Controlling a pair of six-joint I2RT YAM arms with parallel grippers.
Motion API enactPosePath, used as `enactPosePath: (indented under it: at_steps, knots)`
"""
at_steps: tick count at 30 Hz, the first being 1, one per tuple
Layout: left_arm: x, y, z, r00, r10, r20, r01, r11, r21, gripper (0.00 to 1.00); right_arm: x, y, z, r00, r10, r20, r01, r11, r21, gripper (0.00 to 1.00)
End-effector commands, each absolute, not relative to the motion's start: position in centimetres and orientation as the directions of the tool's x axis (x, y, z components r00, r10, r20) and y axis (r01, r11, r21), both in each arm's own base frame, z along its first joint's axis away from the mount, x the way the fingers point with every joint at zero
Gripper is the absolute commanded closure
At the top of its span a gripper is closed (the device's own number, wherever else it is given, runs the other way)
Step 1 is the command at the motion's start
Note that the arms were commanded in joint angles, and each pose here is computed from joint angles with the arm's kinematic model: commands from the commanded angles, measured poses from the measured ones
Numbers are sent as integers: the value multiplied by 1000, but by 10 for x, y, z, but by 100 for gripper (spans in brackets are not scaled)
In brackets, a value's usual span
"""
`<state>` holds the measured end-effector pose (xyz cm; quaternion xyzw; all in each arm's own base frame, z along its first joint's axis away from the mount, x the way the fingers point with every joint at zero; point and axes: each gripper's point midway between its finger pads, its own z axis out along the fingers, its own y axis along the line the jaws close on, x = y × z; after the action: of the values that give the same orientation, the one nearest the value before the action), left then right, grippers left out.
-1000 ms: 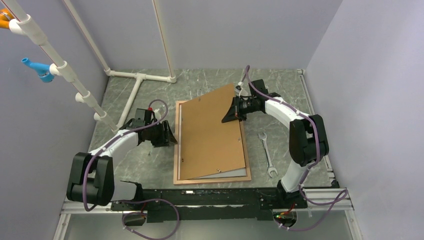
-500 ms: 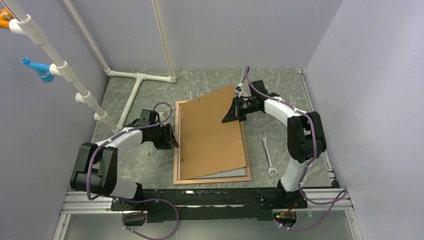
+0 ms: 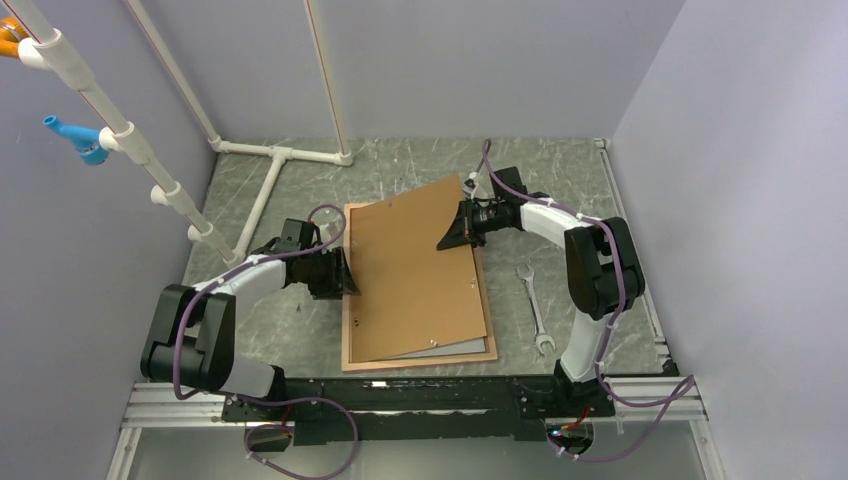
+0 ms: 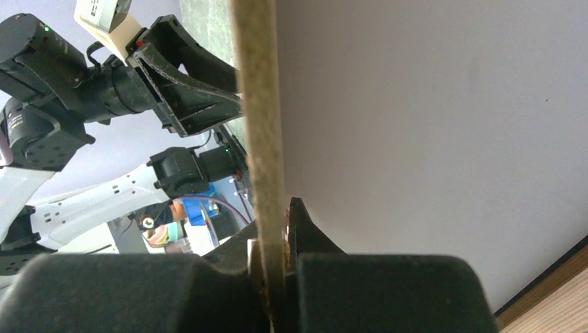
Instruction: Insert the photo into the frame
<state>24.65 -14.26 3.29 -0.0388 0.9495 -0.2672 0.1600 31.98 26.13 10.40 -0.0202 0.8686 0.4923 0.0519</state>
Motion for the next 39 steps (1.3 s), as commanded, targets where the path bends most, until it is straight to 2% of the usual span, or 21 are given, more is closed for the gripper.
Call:
enactPosePath:
  at_steps: [1,3,4,10,19,25,34,39]
  knots:
    - [261,-148,50,-926,-156,-344,57,843,-536,46,321,253,69,-990,21,-138,-92,640,763,91]
    - [261,-148,50,-925,-156,-346,58,843,-535,46,323,252,70,-989,22,-148,-97,658,747,77]
    - [261,-148,51,-925,-155,-346,59,842,-536,46,323,252,70,-988,24,-151,-97,662,743,74]
    - [261,-149,50,-927,-153,-342,61,839,-540,46,318,254,64,-992,46,-121,-61,662,747,70]
    - [260,-149,48,-929,-147,-340,62,843,-534,46,323,247,63,-988,38,-148,-75,722,688,34]
    - [261,-150,49,-929,-146,-341,64,842,-536,46,325,245,63,-985,20,-169,-95,761,642,15]
    - [259,-148,48,-931,-142,-336,62,846,-529,46,330,253,63,-980,-35,-196,-143,807,573,1]
    - [258,-148,47,-932,-139,-334,61,850,-524,46,330,245,62,-979,-49,-199,-140,867,478,0]
